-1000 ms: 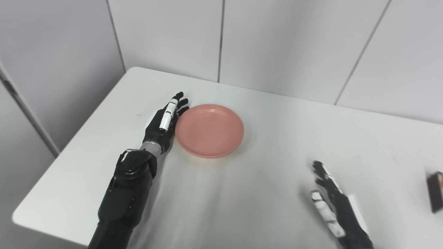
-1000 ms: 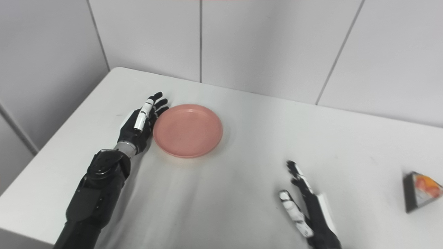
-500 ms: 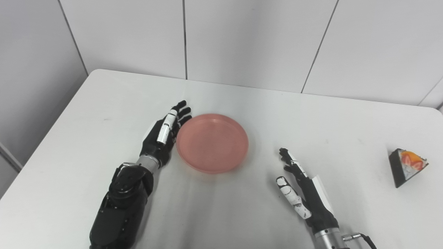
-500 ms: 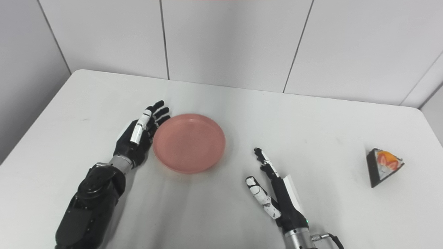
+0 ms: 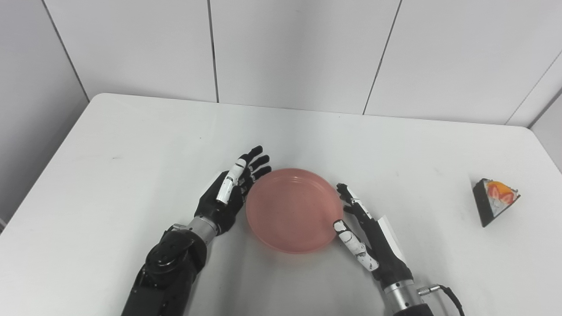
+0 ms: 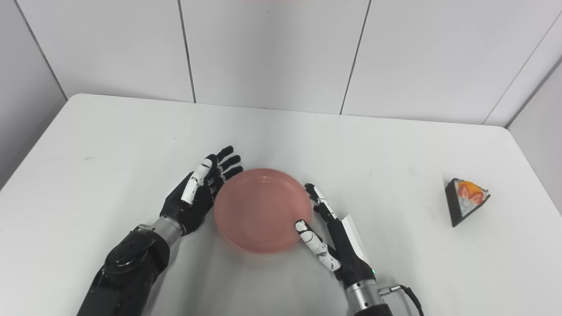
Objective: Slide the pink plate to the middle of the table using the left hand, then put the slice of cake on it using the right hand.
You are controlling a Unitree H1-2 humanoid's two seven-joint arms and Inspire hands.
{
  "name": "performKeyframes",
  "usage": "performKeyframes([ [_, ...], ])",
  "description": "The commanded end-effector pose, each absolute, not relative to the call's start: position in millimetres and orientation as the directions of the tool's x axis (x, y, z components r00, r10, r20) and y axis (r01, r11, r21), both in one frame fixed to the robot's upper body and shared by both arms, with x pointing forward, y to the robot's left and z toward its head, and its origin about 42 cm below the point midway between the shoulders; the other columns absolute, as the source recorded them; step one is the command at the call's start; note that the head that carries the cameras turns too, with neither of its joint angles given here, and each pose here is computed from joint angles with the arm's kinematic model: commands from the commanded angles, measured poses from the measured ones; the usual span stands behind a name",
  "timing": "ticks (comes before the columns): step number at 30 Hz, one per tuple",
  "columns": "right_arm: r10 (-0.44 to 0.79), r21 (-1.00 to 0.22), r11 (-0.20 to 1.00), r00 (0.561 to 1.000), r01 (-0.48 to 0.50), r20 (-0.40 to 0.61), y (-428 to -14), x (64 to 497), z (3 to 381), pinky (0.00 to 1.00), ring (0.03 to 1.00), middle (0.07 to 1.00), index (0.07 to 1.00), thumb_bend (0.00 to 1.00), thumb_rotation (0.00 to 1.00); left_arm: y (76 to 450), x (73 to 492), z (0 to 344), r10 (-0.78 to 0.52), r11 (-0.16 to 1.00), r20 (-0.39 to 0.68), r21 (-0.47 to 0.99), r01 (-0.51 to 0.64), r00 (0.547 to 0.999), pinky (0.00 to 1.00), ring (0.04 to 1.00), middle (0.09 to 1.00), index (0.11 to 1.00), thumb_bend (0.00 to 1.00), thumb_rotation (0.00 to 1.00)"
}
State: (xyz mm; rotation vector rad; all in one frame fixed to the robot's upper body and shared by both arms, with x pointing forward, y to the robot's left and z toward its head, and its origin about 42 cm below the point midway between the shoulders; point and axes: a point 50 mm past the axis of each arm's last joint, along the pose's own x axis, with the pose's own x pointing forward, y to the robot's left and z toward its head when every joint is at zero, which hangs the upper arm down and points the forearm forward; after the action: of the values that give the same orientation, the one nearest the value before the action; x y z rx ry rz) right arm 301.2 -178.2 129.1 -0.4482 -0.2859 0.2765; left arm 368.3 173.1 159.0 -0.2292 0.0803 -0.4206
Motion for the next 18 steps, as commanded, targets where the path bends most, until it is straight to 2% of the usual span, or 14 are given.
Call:
performKeyframes([
  [1, 0.316, -0.449, 0.874, 0.920, -0.188, 0.231, -174, 300, 128, 0.88, 0.921, 0.930, 0.927, 0.32, 1.00, 174, 362, 145, -0.435, 0.879, -0.094, -0.261, 0.399, 0.896, 0.93, 0.933, 0.940, 0.937, 0.36, 1.00],
  [10, 0.283, -0.457, 0.876, 0.932, -0.155, 0.227, -179, 300, 134, 0.89, 0.929, 0.938, 0.934, 0.32, 1.00, 181, 362, 132, -0.407, 0.895, -0.127, -0.252, 0.367, 0.905, 0.92, 0.940, 0.946, 0.934, 0.36, 1.00],
  [16, 0.238, -0.501, 0.861, 0.938, -0.084, 0.252, -188, 307, 152, 0.87, 0.920, 0.939, 0.945, 0.31, 1.00, 188, 361, 119, -0.407, 0.897, -0.162, -0.257, 0.360, 0.899, 0.90, 0.930, 0.941, 0.929, 0.37, 1.00],
  [18, 0.236, -0.543, 0.838, 0.930, -0.048, 0.283, -190, 308, 162, 0.85, 0.912, 0.940, 0.944, 0.34, 0.93, 189, 360, 117, -0.412, 0.895, -0.166, -0.259, 0.364, 0.896, 0.90, 0.926, 0.936, 0.926, 0.38, 1.00],
])
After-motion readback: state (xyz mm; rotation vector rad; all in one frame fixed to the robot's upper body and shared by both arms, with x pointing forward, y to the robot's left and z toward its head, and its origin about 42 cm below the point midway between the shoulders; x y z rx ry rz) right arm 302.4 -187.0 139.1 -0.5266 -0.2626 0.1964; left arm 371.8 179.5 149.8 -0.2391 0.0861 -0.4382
